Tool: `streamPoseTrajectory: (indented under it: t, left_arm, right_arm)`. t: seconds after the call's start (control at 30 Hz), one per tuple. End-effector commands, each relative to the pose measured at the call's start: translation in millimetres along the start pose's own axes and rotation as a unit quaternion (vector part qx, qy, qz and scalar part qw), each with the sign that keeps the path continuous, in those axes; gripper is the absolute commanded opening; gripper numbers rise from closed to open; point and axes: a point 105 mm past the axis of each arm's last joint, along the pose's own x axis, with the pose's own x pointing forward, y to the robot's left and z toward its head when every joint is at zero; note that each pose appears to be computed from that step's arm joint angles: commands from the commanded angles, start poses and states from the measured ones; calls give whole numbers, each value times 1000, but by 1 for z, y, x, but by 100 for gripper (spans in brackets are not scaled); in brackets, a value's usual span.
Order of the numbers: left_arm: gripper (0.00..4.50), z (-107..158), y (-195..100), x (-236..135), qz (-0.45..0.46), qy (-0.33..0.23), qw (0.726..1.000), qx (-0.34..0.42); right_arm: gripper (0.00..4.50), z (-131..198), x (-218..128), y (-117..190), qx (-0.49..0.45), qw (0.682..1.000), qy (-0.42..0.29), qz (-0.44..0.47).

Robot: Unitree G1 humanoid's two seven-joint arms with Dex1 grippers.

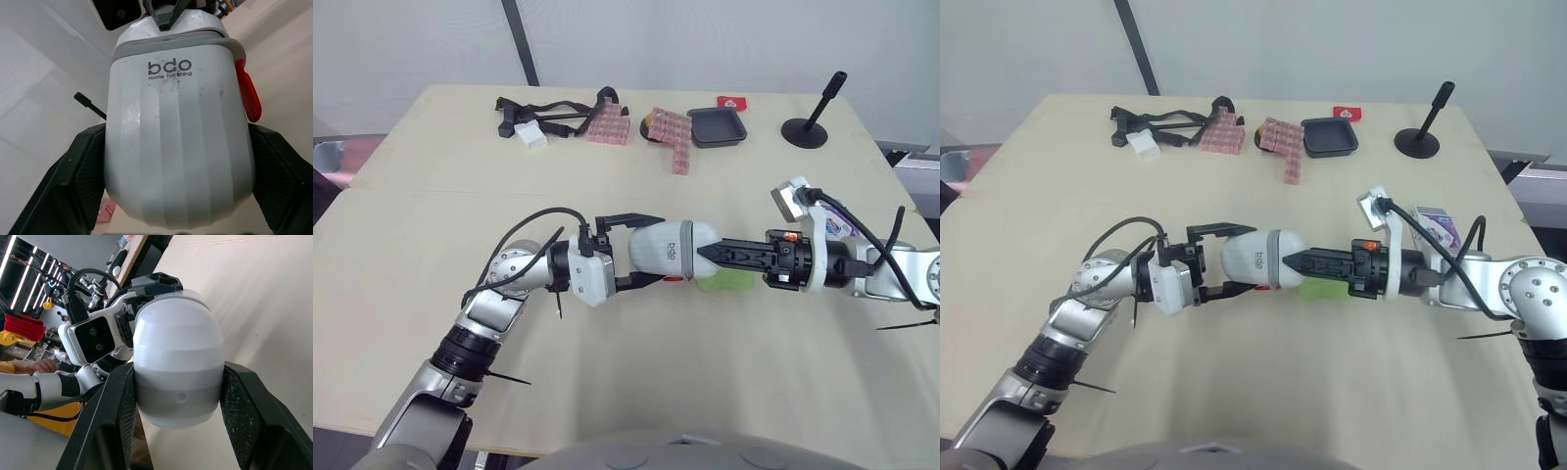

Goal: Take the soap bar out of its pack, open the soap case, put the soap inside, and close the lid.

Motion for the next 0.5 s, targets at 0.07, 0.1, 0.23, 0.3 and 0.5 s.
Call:
streamPoseTrajectory:
  t: [0.07, 0.1, 0.23, 0.3, 0.5]
  left_arm:
    - [348, 0, 4, 0, 6, 3, 1000, 4]
    - [348, 0, 4, 0, 6, 3, 1000, 4]
    - [348, -3, 2, -1, 7, 9, 1000, -10]
    - [348, -4, 1, -1, 7, 11, 1000, -15]
    - [348, -4, 1, -1, 6, 12, 1000, -17]
  right_arm:
    - [198, 0, 1, 27, -9, 997, 4, 72]
    - [198, 0, 1, 27, -9, 997, 4, 72]
    - [198, -3, -15, 18, 9, 999, -6, 49]
    - [198, -6, -23, 14, 15, 999, -10, 37]
    - [198, -7, -25, 13, 15, 999, -9, 37]
